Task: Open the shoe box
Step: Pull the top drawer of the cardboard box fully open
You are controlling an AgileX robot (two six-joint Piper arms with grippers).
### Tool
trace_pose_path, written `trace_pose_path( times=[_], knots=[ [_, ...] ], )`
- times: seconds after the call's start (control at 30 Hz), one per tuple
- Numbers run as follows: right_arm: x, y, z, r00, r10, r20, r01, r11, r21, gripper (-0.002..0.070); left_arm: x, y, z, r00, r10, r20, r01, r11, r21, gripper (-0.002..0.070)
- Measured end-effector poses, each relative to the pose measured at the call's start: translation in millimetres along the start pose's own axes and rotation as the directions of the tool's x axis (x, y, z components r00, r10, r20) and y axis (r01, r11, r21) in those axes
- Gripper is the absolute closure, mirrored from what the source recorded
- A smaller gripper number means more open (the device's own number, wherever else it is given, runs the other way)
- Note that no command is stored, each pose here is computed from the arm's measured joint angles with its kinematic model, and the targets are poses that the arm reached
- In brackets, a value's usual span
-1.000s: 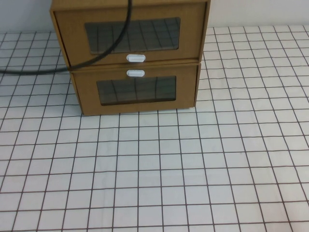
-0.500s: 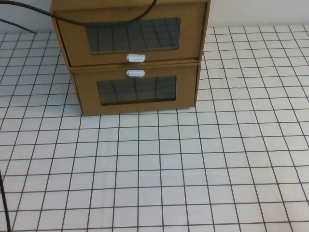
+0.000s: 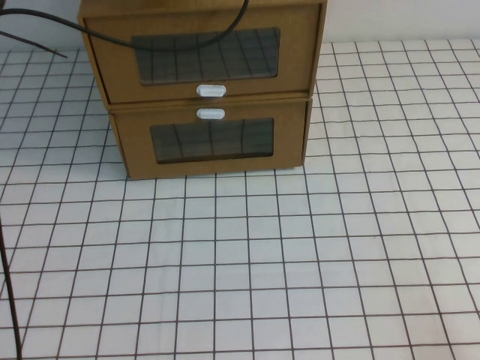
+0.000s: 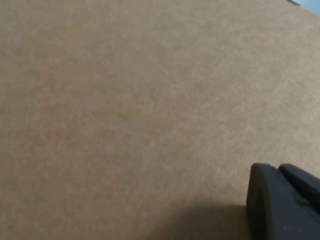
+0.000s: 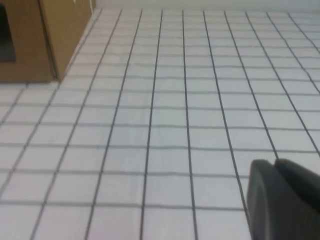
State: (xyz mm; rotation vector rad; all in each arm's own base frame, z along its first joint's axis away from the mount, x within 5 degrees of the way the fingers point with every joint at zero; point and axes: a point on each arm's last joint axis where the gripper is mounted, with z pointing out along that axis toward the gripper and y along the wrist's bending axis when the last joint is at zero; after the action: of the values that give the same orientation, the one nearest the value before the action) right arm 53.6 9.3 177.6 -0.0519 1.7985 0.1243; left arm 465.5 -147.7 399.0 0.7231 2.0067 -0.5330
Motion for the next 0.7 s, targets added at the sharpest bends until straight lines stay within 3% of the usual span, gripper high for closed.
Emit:
trace_pose_path(
  times=[0.13, 0.27, 0.43, 0.6, 0.7],
  knots=[
    [-12, 1, -1, 0.97, 0.205, 0.131, -0.202, 0.979, -0.036, 0.0689, 0, 0.1, 0, 1.0, 0.002, -0.001, -0.002, 1.0, -0.003, 0.0678],
    [-22, -2, -3, 0.842, 0.49, 0.224, -0.479, 0.871, -0.106, 0.0689, 0, 0.3, 0, 1.0, 0.004, -0.002, -0.004, 1.0, -0.006, 0.0677],
    [-27, -6, -4, 0.72, 0.641, 0.267, -0.628, 0.765, -0.144, 0.0689, 0, -0.6, 0, 1.0, 0.003, -0.001, -0.003, 1.0, -0.004, 0.0677],
    [-43, 8, -8, 0.74, 0.658, 0.137, -0.625, 0.749, -0.219, 0.0689, 0, -0.1, 0, 1.0, 0.004, -0.002, -0.004, 1.0, -0.007, 0.0678],
    [-73, 19, -8, 0.805, 0.593, 0.02, -0.573, 0.786, -0.231, 0.0689, 0, 0.0, 0, 1.0, -0.002, -0.003, 0.002, 1.0, -0.008, 0.0678]
  ],
)
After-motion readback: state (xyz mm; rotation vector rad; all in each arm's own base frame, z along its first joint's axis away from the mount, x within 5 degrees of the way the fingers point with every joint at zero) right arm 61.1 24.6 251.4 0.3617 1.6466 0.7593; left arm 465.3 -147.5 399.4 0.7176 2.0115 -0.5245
